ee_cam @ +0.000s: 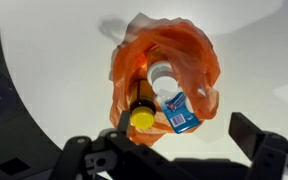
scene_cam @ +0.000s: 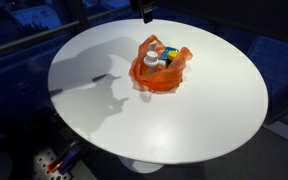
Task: Pick up the white rectangular object from the orange plastic and put it on the table
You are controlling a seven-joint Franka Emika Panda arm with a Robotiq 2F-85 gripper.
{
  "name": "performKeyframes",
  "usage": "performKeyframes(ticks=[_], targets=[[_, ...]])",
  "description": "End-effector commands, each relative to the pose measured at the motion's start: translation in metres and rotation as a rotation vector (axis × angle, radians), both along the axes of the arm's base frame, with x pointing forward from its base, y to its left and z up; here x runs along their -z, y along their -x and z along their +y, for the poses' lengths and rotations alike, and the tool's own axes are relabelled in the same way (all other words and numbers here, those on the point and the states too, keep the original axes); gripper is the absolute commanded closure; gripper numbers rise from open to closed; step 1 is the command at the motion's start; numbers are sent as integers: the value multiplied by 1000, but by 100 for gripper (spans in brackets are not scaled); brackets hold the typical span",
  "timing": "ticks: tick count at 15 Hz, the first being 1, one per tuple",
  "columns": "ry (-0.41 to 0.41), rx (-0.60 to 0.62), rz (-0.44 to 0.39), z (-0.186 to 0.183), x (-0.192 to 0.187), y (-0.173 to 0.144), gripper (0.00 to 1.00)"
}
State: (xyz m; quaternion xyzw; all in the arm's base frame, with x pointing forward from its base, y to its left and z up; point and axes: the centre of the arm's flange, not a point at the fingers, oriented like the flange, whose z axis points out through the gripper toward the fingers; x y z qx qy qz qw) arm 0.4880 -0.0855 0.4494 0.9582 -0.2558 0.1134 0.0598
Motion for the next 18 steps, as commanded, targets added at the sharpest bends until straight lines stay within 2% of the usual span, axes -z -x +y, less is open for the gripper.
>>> performKeyframes(ticks=[1,8,18], targets=[[31,108,9,-27,12,-33,0],[55,197,56,-57,47,-47,0],[39,159,109,-35,78,-57,0]])
